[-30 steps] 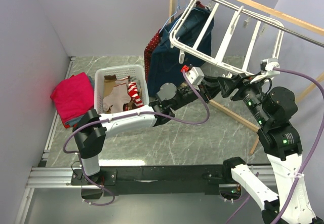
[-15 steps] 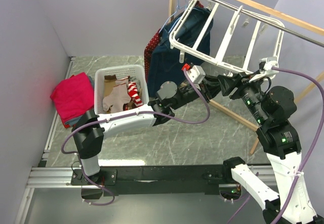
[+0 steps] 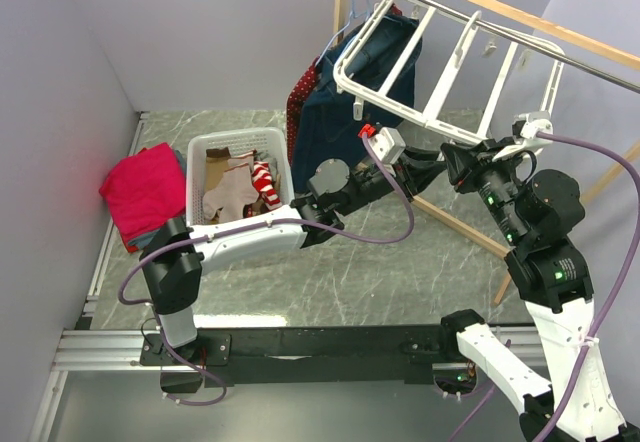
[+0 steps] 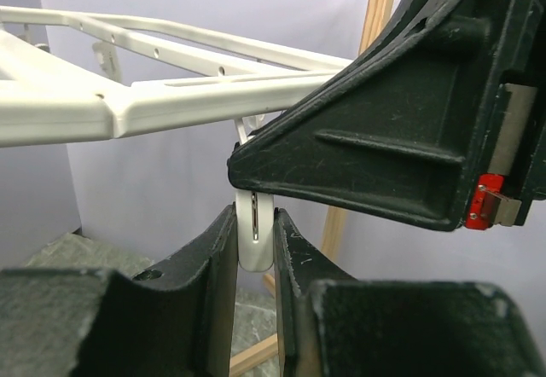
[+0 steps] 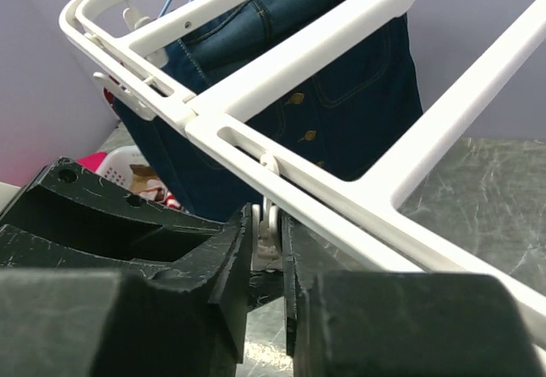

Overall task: Clip the socks to the hanger
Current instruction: Open the clamp at the hanger, then pick up the sock from the bin.

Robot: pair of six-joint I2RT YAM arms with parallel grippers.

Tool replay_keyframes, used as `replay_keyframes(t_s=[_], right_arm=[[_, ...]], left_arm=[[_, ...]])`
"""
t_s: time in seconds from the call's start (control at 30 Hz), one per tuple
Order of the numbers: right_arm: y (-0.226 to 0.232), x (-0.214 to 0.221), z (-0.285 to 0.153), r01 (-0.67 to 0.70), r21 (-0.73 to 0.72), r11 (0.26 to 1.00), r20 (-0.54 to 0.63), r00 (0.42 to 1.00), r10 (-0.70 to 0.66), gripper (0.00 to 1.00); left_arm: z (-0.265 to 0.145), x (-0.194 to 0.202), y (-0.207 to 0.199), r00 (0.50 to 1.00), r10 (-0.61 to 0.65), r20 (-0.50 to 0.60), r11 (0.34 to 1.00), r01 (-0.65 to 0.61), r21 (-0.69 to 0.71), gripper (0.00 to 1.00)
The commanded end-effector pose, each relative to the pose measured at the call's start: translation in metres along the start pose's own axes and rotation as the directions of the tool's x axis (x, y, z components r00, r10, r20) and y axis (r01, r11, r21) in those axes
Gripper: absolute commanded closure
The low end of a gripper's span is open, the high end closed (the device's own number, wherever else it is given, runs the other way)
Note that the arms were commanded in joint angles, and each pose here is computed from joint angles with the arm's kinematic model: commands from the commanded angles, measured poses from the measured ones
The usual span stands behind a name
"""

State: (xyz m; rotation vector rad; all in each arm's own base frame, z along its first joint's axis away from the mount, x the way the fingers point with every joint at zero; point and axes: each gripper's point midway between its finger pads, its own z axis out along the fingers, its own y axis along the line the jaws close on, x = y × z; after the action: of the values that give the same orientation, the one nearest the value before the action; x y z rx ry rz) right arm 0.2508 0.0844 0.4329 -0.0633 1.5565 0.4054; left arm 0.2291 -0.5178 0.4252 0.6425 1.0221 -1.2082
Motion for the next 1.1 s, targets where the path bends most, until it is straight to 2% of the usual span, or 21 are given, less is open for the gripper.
replay_keyframes(t_s=[0.0,0.13,0.23,0.27,0.3,0.37,0.5,0.57,0.6,0.63,0.7,0.73,0.77,0.87,0.97,1.0,1.07], right_arm=[[0.000,-0.019,0.006,0.006,0.006,1.000,0.083,0.997,-0.007,0.83],[-0.002,-0.017,0.005,0.005,0.018,1.000,0.082,0.997,-0.007,0.89],[-0.002,-0.017,0.005,0.006,0.014,1.000,0.085,0.996,-0.007,0.89],[-0.002,-0.016,0.005,0.006,0.013,1.000,0.083,0.997,-0.007,0.89],[-0.002,-0.015,0.005,0.006,0.013,1.000,0.083,0.997,-0.007,0.89],[-0.001,-0.013,0.005,0.008,0.007,1.000,0.080,0.997,-0.008,0.89],[-0.001,-0.011,0.004,0.010,0.001,1.000,0.086,0.996,-0.010,0.87],[0.000,-0.009,0.005,0.010,-0.007,1.000,0.083,0.996,-0.010,0.85],[0.000,-0.008,0.005,0.014,-0.009,1.000,0.083,0.996,-0.013,0.85],[0.000,-0.008,0.005,0.014,-0.010,1.000,0.084,0.996,-0.013,0.85],[0.001,-0.007,0.006,0.020,-0.016,1.000,0.086,0.996,-0.019,0.85],[0.001,-0.006,0.006,0.020,-0.018,1.000,0.084,0.996,-0.019,0.85],[0.001,-0.005,0.006,0.022,-0.016,1.000,0.084,0.996,-0.021,0.85],[0.002,-0.007,0.006,0.027,-0.022,0.999,0.091,0.996,-0.025,0.85],[0.002,-0.005,0.007,0.031,-0.027,0.999,0.087,0.996,-0.028,0.85],[0.003,-0.005,0.007,0.031,-0.030,0.999,0.088,0.996,-0.028,0.85],[0.004,-0.005,0.007,0.030,-0.035,0.999,0.089,0.996,-0.027,0.85]], left_arm=[[-0.004,-0.024,-0.032,1.000,-0.021,0.020,0.996,0.019,0.088,0.74],[-0.009,-0.025,-0.033,1.000,-0.026,0.017,0.996,0.024,0.086,0.65],[-0.014,-0.028,-0.032,0.999,-0.031,0.015,0.997,0.030,0.075,0.56],[-0.016,-0.028,-0.031,0.999,-0.032,0.011,0.997,0.031,0.064,0.52],[-0.022,-0.029,-0.030,0.999,-0.032,0.005,0.998,0.032,0.055,0.44],[-0.028,-0.030,-0.028,0.999,-0.034,-0.003,0.999,0.034,0.038,0.37],[-0.057,-0.036,-0.014,0.998,-0.049,-0.048,0.996,0.045,-0.081,0.19],[-0.070,-0.035,-0.005,0.995,-0.064,-0.077,0.988,0.052,-0.148,0.16],[-0.080,-0.043,0.002,0.995,-0.071,-0.075,0.979,0.055,-0.197,0.11],[-0.092,-0.031,0.019,0.988,-0.086,-0.127,0.955,0.045,-0.295,0.09],[-0.110,-0.033,0.041,0.979,-0.145,-0.141,0.912,0.077,-0.402,0.08],[-0.125,-0.018,0.054,0.962,-0.184,-0.203,0.885,0.072,-0.461,0.07],[-0.133,-0.014,0.061,0.947,-0.250,-0.201,0.855,0.119,-0.505,0.07],[-0.173,-0.001,0.099,0.917,-0.334,-0.220,0.760,0.124,-0.638,0.06],[-0.228,0.019,0.141,0.890,-0.386,-0.245,0.634,0.063,-0.771,0.06],[-0.252,0.023,0.165,0.882,-0.402,-0.245,0.569,0.032,-0.821,0.07],[-0.286,0.032,0.188,0.854,-0.452,-0.258,0.479,-0.012,-0.878,0.08]])
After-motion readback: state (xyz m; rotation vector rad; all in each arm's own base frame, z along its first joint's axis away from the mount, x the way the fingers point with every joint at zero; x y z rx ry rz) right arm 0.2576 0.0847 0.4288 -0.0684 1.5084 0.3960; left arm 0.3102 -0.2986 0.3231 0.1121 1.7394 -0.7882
